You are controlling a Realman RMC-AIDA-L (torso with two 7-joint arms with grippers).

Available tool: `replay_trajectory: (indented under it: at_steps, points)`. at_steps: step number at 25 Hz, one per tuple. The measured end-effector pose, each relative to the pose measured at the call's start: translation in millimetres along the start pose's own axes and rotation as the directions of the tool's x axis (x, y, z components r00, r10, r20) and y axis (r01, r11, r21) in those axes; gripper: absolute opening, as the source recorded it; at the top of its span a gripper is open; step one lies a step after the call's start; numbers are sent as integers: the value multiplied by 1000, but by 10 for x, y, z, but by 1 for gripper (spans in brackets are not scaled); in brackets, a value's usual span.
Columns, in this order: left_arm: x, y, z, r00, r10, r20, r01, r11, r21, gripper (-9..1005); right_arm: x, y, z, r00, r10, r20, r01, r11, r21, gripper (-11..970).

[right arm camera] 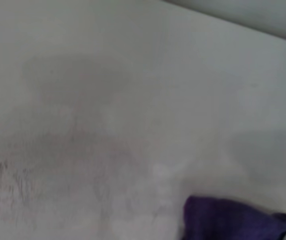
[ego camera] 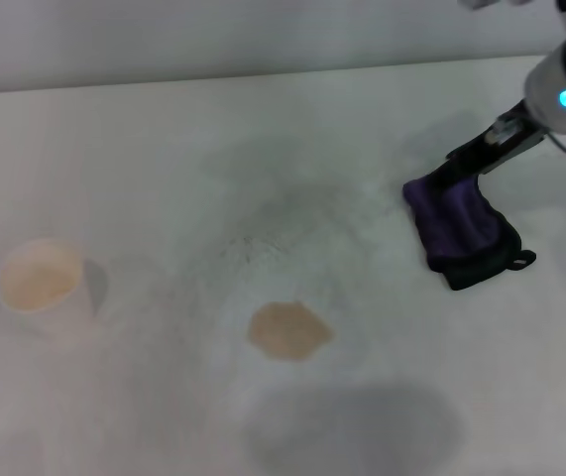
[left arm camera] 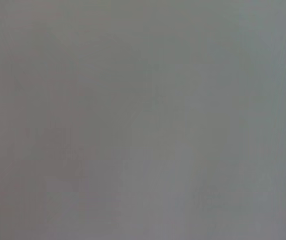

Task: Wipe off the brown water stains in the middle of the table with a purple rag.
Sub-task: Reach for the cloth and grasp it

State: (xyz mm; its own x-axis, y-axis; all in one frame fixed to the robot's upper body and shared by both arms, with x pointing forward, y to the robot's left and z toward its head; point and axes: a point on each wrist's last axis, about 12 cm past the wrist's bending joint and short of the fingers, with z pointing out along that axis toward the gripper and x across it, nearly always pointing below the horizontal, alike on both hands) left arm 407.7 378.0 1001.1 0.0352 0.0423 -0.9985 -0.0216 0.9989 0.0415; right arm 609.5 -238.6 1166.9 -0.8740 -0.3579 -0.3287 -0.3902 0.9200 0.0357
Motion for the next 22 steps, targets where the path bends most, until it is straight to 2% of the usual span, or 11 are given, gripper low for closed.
replay_trajectory:
  at_steps: [5, 11, 16, 22]
  points:
    - [0, -24, 16, 999, 45, 3, -45, 999, 8, 892, -66, 89, 199, 999, -15, -51, 16, 1000, 22, 826]
    - [-13, -40, 22, 999, 50, 13, -50, 998, 26, 893, -42, 52, 319, 996, -16, -89, 23, 997, 72, 807]
    - [-14, -45, 18, 999, 52, 15, -53, 998, 27, 893, -11, 9, 393, 993, -10, -115, 23, 993, 117, 698]
    - [-10, -59, 12, 999, 50, 16, -51, 998, 27, 893, -13, 22, 440, 993, -24, -118, 39, 991, 125, 687]
